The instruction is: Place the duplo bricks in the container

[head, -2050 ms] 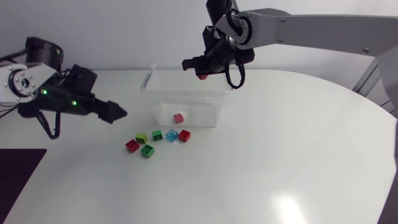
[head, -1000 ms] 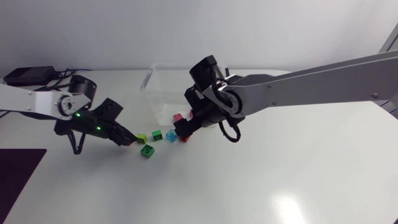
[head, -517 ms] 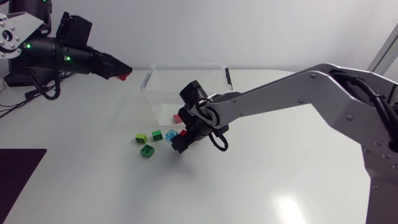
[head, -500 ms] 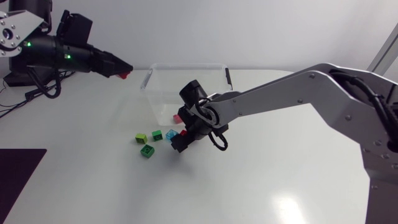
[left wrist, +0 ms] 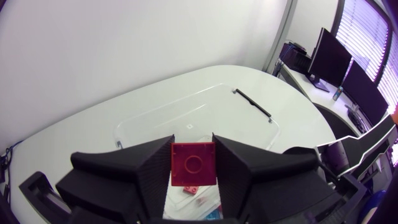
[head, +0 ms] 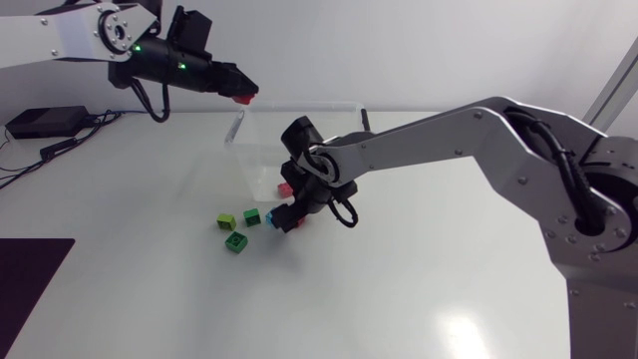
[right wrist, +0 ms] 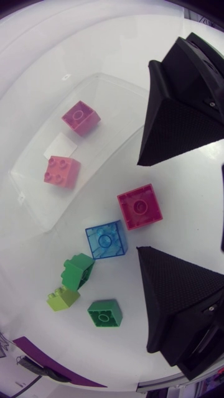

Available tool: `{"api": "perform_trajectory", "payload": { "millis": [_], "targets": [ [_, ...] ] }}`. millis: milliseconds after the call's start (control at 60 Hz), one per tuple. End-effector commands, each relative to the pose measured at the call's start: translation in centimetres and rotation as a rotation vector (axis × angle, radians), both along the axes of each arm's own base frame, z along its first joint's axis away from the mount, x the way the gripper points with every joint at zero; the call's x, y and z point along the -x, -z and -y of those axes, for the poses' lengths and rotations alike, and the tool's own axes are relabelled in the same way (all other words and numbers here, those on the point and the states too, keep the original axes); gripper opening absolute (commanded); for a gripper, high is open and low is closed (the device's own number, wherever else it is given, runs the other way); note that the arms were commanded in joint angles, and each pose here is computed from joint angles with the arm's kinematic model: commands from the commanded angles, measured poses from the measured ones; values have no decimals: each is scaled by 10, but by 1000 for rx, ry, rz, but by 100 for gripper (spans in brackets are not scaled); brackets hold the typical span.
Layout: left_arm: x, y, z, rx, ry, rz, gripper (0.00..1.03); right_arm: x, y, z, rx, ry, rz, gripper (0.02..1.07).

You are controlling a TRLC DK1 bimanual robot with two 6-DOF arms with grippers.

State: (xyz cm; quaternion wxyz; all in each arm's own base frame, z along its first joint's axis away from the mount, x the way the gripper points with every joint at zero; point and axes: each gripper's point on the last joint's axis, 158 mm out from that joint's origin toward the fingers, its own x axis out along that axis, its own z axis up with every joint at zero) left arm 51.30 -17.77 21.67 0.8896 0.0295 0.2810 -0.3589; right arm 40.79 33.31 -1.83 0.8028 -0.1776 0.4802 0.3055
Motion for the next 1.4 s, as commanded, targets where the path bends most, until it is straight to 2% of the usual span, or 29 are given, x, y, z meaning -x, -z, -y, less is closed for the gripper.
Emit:
{"api": "perform_trajectory", "payload": {
  "millis": [0, 50, 100, 183, 300, 350, 483, 883, 983, 1033, 1117, 1233, 1383],
  "targets": [
    [-18, -6, 7, 22, -15, 12, 21, 1, 12, 1, 34, -25, -21, 94],
    [-21, -6, 10, 24, -15, 14, 24, 0, 12, 0, 37, -30, -20, 93],
    [-25, -5, 10, 22, -21, 15, 33, -1, 12, 0, 39, -30, -22, 93],
    [-33, 1, 7, 13, -35, 12, 54, 1, 13, 0, 59, -47, -31, 93],
    [-45, 11, 1, -4, -62, -1, 92, 1, 14, -1, 68, -57, -37, 92],
    [-46, 11, 0, -6, -67, -1, 98, 2, 15, 0, 76, -63, -43, 92],
    [-47, 10, -7, -6, -78, -1, 99, 1, 15, -2, 85, -73, -48, 88],
    [-26, 3, -42, -21, -126, -6, 99, 10, 31, -7, 141, -111, -112, 36],
    [-13, -2, -52, -30, -136, -5, 99, 18, 36, -2, 150, -112, -128, 26],
    [-5, 0, -62, -39, -152, -15, 99, 22, 31, 0, 143, -112, -121, 26],
    [17, 12, -70, -73, -140, -27, 99, 28, 14, 5, 122, -102, -100, 25],
    [63, 53, -90, -167, -91, -64, 99, 37, -41, 10, 60, -83, -36, 25],
    [106, 113, -95, -239, -16, -179, 99, 34, -102, 15, -11, -51, 46, 25]
  ]
}}
